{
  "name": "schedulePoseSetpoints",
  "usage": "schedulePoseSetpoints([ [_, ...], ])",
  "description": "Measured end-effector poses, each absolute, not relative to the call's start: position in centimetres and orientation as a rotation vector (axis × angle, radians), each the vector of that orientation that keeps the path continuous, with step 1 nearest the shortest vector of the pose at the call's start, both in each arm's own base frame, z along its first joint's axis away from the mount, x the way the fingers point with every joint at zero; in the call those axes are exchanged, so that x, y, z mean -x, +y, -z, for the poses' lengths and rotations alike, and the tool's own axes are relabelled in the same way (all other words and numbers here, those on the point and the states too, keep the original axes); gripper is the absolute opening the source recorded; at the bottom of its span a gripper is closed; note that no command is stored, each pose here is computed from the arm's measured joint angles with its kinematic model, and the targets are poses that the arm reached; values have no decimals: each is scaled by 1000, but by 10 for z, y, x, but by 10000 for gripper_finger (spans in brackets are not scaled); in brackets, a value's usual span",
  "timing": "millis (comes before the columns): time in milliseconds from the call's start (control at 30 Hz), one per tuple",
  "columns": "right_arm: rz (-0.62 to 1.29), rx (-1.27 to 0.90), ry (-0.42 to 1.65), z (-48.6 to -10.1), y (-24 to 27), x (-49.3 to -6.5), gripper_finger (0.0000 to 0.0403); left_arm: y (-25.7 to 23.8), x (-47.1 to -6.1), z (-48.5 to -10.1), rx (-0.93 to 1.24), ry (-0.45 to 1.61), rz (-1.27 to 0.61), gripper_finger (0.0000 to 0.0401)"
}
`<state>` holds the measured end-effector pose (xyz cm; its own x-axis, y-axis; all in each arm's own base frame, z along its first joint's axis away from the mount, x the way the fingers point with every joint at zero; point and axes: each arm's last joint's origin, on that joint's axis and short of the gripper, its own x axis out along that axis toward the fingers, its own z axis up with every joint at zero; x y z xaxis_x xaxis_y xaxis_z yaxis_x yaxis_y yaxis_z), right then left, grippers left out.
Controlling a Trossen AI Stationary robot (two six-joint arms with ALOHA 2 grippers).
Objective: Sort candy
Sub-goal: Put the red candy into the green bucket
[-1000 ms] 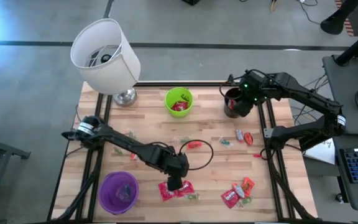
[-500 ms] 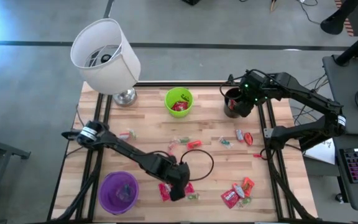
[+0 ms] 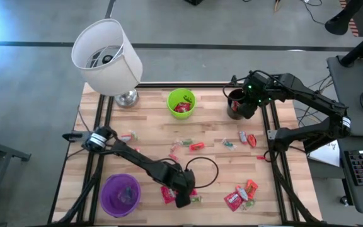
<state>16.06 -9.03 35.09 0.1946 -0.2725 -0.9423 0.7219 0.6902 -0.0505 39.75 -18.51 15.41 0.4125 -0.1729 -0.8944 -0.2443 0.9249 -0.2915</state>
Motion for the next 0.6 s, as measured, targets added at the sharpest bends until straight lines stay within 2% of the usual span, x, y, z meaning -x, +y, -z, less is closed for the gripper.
schedulePoseSetpoints([
  [333,731,-456,1184,-351,-90,-160,164,-184,-401,-138,413,1158,-121,207],
  [433,731,-456,1184,-351,-90,-160,164,-182,-402,-137,412,1158,-134,183],
  [600,729,-453,1185,-351,-90,-160,164,-180,-402,-134,401,1160,-154,121],
])
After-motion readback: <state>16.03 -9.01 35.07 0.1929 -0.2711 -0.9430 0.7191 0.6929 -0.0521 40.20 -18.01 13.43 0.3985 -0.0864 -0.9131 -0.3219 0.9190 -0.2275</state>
